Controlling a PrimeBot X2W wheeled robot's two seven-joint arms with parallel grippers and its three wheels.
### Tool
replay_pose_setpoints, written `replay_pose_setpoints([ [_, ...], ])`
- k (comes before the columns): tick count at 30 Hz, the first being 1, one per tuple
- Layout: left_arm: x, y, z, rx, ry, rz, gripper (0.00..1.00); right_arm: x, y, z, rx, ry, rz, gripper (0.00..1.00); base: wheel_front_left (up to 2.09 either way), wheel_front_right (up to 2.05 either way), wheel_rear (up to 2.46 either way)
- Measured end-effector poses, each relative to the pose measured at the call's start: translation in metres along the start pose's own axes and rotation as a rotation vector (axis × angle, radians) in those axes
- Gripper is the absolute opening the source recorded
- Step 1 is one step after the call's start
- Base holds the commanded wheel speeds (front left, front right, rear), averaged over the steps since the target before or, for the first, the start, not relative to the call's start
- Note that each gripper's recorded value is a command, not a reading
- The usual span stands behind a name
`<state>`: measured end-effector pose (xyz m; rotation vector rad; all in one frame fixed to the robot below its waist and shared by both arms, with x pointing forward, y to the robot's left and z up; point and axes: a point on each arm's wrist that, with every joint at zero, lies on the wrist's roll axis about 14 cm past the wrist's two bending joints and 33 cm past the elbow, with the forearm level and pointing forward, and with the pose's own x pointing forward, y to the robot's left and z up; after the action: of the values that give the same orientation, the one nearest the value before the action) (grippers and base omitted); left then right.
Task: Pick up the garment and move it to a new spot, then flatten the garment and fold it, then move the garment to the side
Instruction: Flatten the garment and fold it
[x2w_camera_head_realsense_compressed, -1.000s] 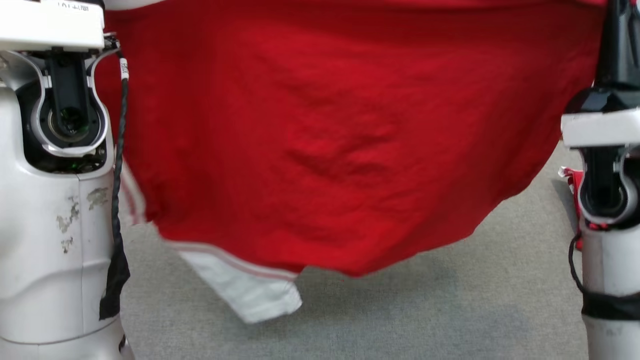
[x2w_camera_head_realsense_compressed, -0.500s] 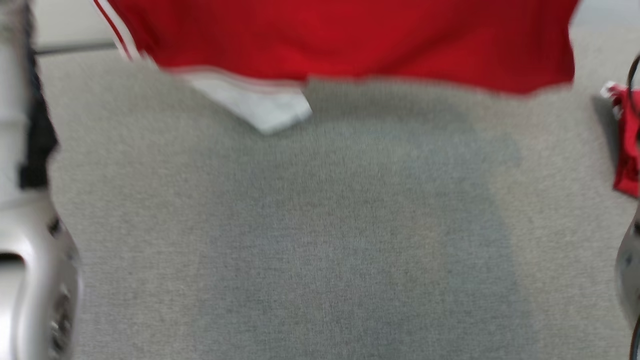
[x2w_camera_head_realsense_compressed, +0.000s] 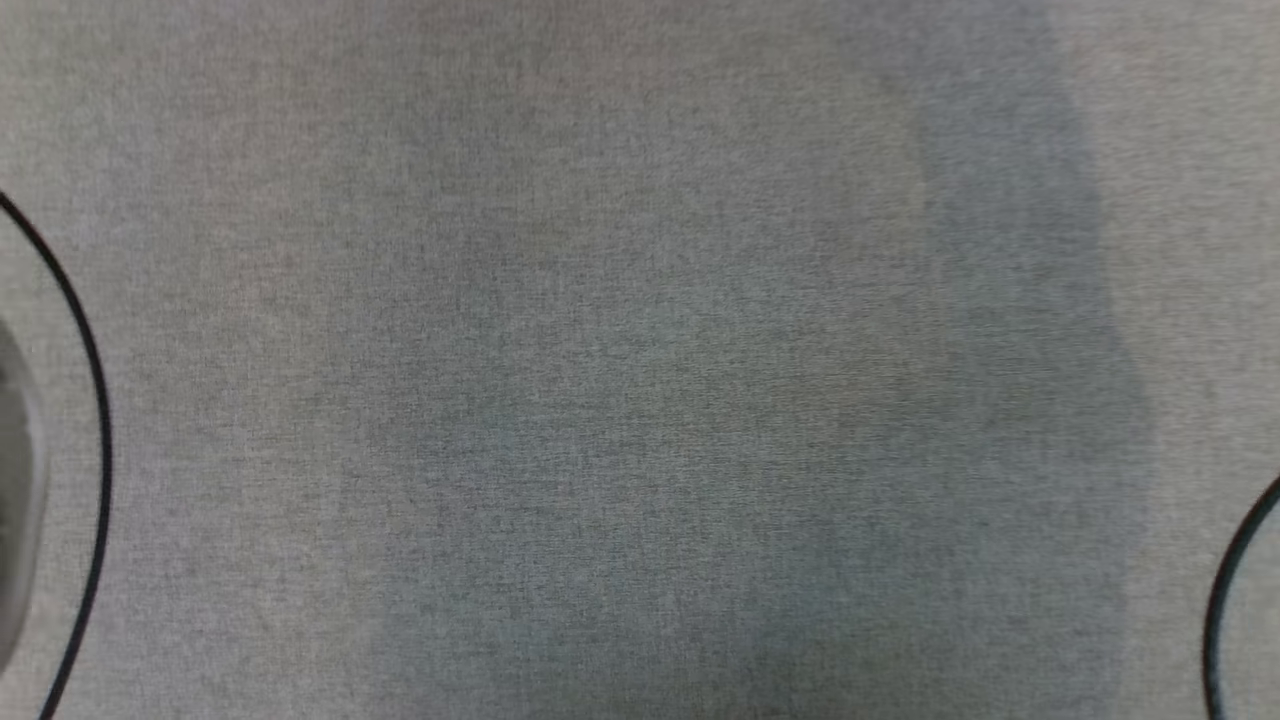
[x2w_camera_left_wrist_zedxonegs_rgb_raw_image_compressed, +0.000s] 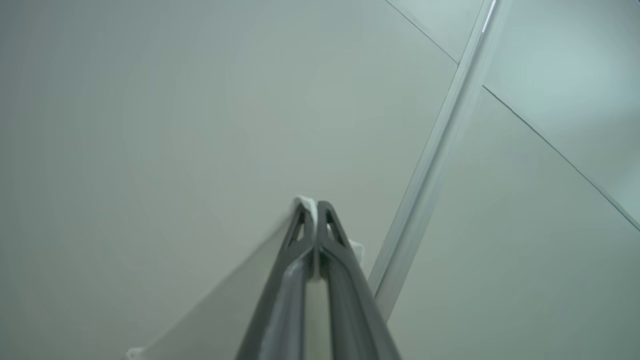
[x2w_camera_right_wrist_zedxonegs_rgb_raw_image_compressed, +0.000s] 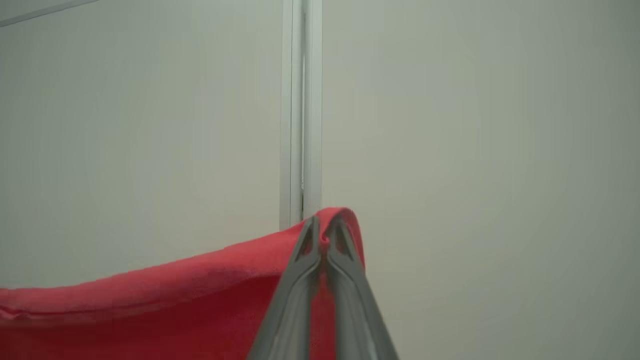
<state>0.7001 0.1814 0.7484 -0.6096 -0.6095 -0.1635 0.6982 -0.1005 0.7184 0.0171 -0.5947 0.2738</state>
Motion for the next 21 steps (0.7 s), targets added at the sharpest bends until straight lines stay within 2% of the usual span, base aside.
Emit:
replay_pose_setpoints([
  [2,-0.007,0.005,-0.022,0.005,0.046,-0.006,0.0,-0.013,0.008,-0.033,0.026,0.057,0.012,0.0,0.0,0.0,0.0],
  [6,-0.029,0.018,-0.061,0.105,0.143,-0.046,0.0,-0.041,0.014,-0.093,0.082,0.168,0.003,0.0,0.0,0.0,0.0],
  [10,-0.077,0.053,-0.095,0.122,0.27,0.019,0.0,-0.088,0.027,-0.147,0.15,0.32,-0.008,0.0,0.0,0.0,0.0],
  [16,-0.141,0.08,-0.108,0.172,0.41,0.069,0.0,-0.144,0.032,-0.175,0.189,0.475,-0.026,0.0,0.0,0.0,0.0],
  [21,-0.182,0.088,-0.095,0.19,0.465,0.102,0.0,-0.18,0.038,-0.174,0.219,0.556,-0.028,0.0,0.0,0.0,0.0],
])
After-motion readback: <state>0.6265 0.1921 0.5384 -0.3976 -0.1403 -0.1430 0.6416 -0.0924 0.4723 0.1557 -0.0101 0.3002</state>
